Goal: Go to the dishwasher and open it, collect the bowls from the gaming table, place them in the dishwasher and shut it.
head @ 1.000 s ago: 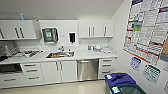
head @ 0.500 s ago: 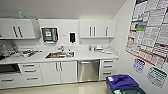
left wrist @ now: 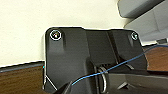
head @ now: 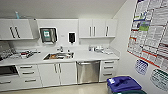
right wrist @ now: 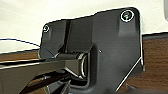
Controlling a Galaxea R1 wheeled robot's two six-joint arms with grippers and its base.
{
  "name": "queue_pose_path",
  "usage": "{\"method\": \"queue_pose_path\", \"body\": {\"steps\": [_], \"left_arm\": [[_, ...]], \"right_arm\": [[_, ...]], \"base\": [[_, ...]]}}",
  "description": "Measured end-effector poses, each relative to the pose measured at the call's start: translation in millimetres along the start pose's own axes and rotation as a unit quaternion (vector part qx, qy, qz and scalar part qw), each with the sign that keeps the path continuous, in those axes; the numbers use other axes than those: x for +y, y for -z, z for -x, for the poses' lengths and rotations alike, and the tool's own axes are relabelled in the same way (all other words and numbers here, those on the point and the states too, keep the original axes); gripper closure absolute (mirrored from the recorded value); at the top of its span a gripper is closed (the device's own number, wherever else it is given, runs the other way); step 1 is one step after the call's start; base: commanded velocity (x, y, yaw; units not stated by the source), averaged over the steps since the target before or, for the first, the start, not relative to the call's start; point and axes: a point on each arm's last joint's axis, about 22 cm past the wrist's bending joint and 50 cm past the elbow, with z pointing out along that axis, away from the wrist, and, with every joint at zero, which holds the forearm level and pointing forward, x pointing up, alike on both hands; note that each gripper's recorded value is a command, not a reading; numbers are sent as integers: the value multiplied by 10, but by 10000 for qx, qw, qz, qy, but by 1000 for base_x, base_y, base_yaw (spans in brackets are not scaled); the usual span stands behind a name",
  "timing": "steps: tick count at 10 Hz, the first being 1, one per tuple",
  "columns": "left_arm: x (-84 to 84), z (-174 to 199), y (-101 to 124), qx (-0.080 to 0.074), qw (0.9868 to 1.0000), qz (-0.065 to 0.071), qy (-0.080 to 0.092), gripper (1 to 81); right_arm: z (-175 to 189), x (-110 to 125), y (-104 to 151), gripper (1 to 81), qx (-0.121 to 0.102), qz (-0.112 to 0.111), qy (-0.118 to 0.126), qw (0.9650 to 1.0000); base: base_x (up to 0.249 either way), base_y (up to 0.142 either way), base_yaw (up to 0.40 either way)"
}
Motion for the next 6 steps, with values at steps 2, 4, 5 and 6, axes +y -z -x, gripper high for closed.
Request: {"method": "queue_pose_path", "body": {"steps": [2, 4, 5, 6], "left_arm": [[-4, -24, 0, 16, 10000, -1, -3, 10], [-8, -24, 1, 16, 10000, -5, -1, 10], [-1, -27, 0, 19, 10000, 2, 0, 10], [-27, -28, 9, 19, 10000, -17, 0, 10]], "right_arm": [[-18, 1, 0, 10, 8, 2, 7, 10000], [-18, -1, -2, 10, 8, 1, 5, 10000], [-23, 11, 2, 10, 15, 12, 5, 10000], [-19, 11, 1, 10, 11, 12, 4, 10000]], "base": [[130, 0, 0], [137, 0, 0], [138, 0, 0], [138, 0, 0]]}}
